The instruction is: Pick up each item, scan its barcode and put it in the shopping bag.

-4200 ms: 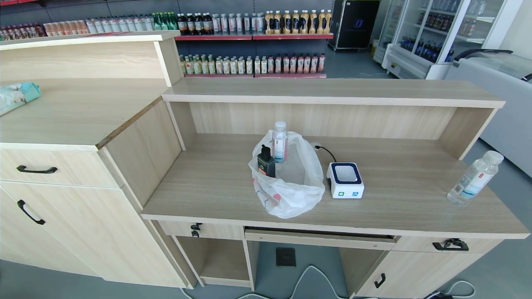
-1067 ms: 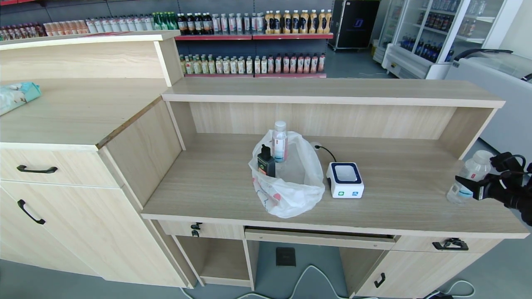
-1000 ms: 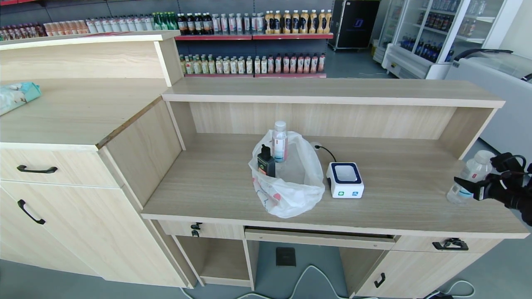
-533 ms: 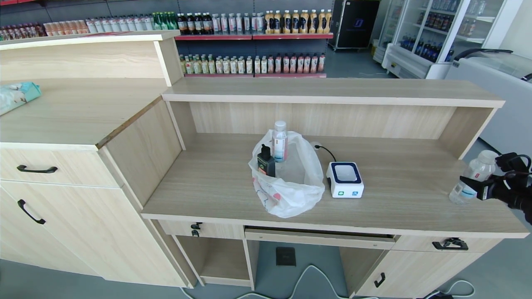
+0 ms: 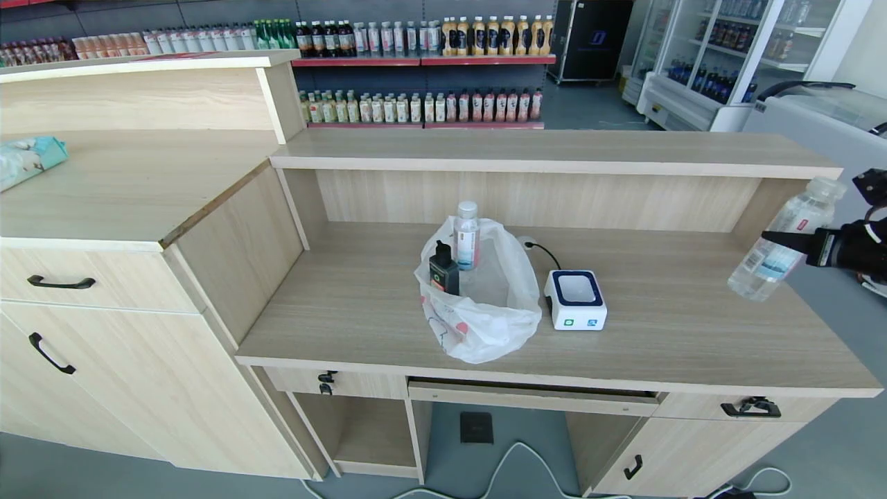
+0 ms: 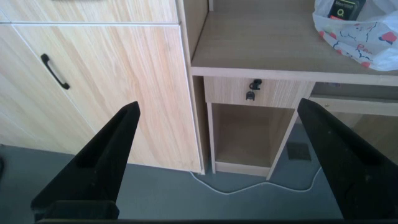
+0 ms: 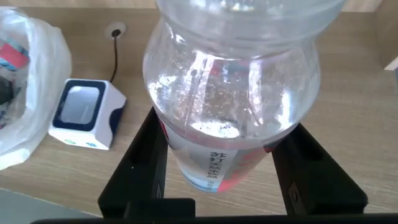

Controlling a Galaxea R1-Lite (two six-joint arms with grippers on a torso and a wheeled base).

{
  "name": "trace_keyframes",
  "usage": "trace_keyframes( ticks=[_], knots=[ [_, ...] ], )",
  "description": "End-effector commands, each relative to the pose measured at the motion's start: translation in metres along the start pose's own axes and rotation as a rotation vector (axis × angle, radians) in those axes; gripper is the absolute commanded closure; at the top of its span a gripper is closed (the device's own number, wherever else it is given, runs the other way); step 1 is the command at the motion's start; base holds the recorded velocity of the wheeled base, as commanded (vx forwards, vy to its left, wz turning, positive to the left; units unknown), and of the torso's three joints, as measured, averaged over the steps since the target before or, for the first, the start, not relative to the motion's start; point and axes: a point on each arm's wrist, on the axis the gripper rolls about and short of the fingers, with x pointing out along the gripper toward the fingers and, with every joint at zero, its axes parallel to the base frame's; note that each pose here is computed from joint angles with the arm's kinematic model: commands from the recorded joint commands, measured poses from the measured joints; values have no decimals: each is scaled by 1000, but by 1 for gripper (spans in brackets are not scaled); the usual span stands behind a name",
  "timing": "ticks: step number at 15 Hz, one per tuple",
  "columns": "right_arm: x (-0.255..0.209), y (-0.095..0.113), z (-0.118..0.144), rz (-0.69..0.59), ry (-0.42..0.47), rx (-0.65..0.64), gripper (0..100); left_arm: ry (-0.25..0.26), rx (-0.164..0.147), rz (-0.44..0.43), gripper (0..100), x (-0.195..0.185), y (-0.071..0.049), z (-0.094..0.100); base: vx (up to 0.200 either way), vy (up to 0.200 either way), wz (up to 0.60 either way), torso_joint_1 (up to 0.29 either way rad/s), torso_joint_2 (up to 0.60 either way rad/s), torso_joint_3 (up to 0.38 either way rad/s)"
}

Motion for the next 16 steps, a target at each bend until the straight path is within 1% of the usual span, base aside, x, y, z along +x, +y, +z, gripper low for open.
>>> trace_keyframes(
  ticks=[1,3,4,6,7,10,12,14,15,16],
  knots=[
    [-46,112,60,291,-85,-61,100,0,0,2,0,0,0,0,0,0,0,0,0,0],
    [-53,150,57,431,-80,-76,100,0,0,2,0,0,0,0,0,0,0,0,0,0],
    [-56,164,50,508,-66,-77,100,0,0,2,0,0,0,0,0,0,0,0,0,0],
    [-64,179,41,594,-44,-77,100,0,0,2,0,0,0,0,0,0,0,0,0,0],
    [-71,188,39,615,-40,-75,100,0,0,2,0,0,0,0,0,0,0,0,0,0],
    [-117,217,43,693,-10,-63,100,0,0,2,0,0,0,0,0,0,0,0,0,0],
    [-143,235,47,762,-22,-85,100,0,0,2,0,0,0,0,0,0,0,0,0,0],
    [-156,244,48,805,-46,-112,100,0,0,2,0,0,0,0,0,0,0,0,0,0],
    [-165,254,50,857,-69,-137,100,0,0,2,0,0,0,0,0,0,0,0,0,0],
    [-165,255,50,865,-70,-139,100,0,0,2,0,0,0,0,0,0,0,0,0,0]
  ],
)
